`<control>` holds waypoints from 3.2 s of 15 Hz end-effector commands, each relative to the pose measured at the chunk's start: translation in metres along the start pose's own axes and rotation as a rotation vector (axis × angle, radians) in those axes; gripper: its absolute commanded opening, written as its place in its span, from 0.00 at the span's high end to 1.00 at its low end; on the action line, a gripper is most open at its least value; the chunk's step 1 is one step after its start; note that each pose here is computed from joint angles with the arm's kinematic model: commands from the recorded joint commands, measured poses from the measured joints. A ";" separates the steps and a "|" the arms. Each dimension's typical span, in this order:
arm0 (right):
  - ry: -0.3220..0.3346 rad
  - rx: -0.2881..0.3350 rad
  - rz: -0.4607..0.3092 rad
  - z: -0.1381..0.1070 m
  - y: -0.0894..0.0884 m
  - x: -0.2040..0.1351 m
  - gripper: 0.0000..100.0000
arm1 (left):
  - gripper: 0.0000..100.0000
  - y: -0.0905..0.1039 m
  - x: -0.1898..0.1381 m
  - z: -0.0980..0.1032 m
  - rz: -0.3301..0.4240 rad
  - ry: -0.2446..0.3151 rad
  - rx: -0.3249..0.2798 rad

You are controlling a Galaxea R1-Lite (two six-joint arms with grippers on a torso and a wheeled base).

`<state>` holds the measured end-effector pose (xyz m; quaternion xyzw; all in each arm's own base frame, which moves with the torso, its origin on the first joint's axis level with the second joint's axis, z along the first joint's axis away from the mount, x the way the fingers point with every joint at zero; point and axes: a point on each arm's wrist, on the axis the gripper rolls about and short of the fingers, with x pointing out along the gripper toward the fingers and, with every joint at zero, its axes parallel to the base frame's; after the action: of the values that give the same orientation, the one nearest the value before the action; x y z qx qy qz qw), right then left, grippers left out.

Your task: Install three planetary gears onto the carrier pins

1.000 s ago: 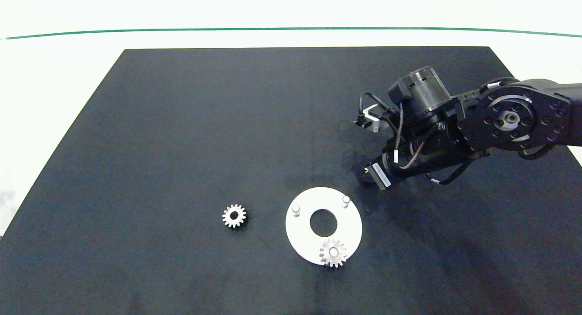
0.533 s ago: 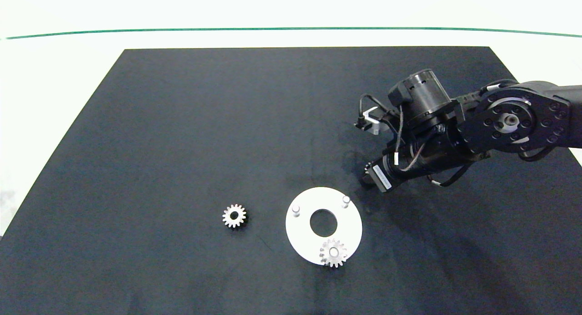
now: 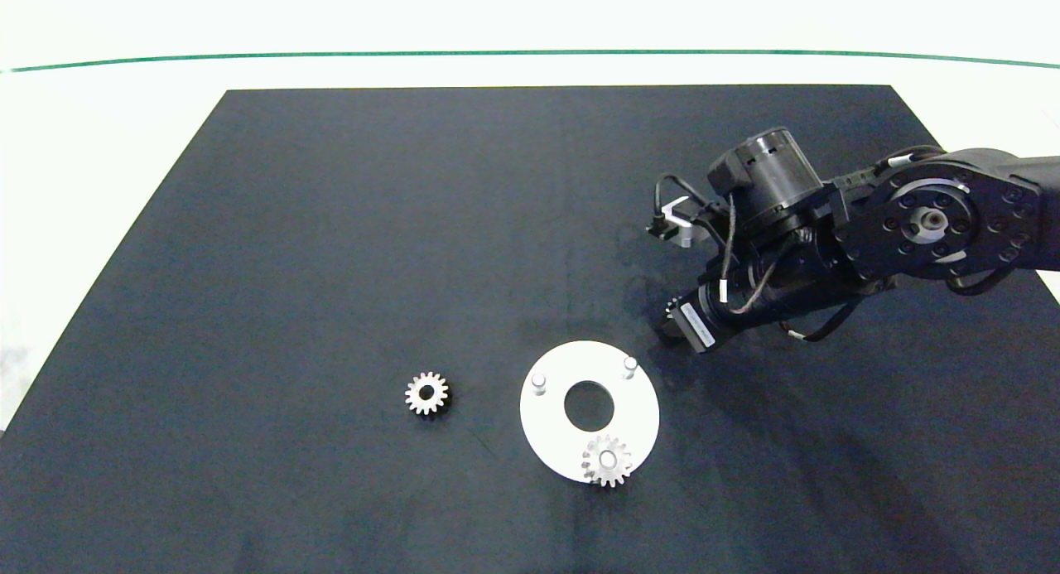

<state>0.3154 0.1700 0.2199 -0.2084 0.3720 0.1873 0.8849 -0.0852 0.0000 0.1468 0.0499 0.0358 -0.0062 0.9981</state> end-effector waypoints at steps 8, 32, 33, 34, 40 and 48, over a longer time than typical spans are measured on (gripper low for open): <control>-0.125 -0.186 0.058 -0.014 0.037 -0.088 0.90 | 0.00 0.000 0.001 -0.001 -0.001 0.009 0.000; -0.023 -0.264 0.077 -0.009 0.080 -0.033 0.90 | 0.00 0.000 0.000 -0.001 -0.001 0.004 -0.002; -0.020 -0.260 0.074 -0.009 0.079 -0.031 0.90 | 0.00 0.000 0.000 -0.001 -0.001 0.004 -0.002; -0.021 -0.258 0.074 -0.009 0.078 -0.031 0.90 | 0.00 0.000 0.000 -0.001 -0.001 0.005 -0.004; -0.031 -0.241 0.062 -0.003 0.073 -0.028 0.90 | 0.00 0.000 0.000 0.000 -0.002 0.003 -0.002; -0.018 -0.245 0.062 -0.003 0.075 -0.022 0.00 | 0.00 0.000 0.001 0.001 -0.017 0.011 -0.003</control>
<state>0.2622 0.2279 0.2180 -0.2997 0.3431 0.2612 0.8510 -0.0848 -0.0002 0.1471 0.0479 0.0362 -0.0129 0.9981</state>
